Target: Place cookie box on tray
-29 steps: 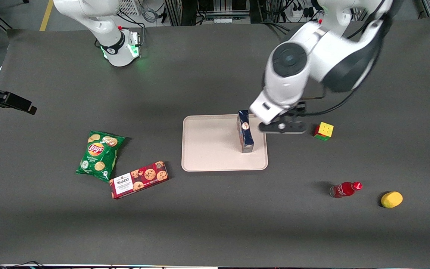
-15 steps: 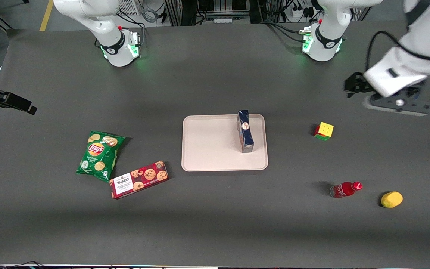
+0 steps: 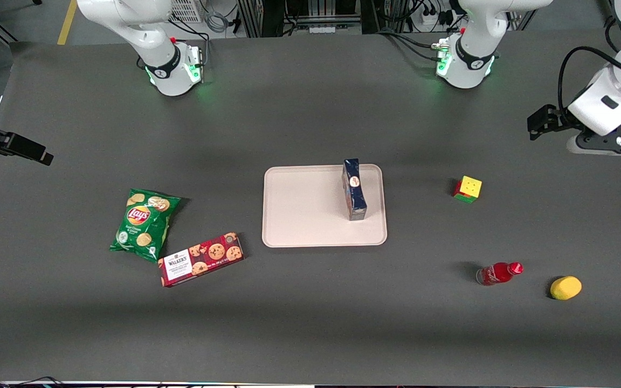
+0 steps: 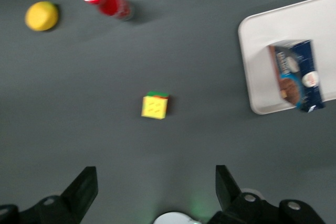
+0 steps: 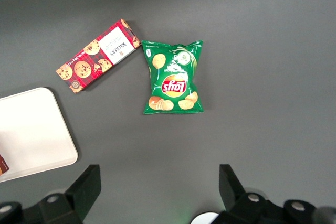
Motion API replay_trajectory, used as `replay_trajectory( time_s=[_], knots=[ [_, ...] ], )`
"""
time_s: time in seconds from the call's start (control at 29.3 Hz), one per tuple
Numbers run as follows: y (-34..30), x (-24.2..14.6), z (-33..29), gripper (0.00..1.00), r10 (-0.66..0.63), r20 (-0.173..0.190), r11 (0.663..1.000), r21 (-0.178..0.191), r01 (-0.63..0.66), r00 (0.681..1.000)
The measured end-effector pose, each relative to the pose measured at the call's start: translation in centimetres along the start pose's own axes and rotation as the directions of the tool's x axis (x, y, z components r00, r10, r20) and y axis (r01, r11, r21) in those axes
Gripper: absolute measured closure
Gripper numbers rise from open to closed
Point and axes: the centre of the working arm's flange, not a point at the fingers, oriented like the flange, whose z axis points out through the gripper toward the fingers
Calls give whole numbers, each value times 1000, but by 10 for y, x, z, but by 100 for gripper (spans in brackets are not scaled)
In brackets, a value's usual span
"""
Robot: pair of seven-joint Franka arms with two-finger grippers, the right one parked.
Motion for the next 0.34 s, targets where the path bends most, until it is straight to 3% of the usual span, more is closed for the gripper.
replay_trajectory(
  time_s=[0.34],
  knots=[
    [-1,-14,-3,0,-7,-8,1000,-7,7,1000]
  ],
)
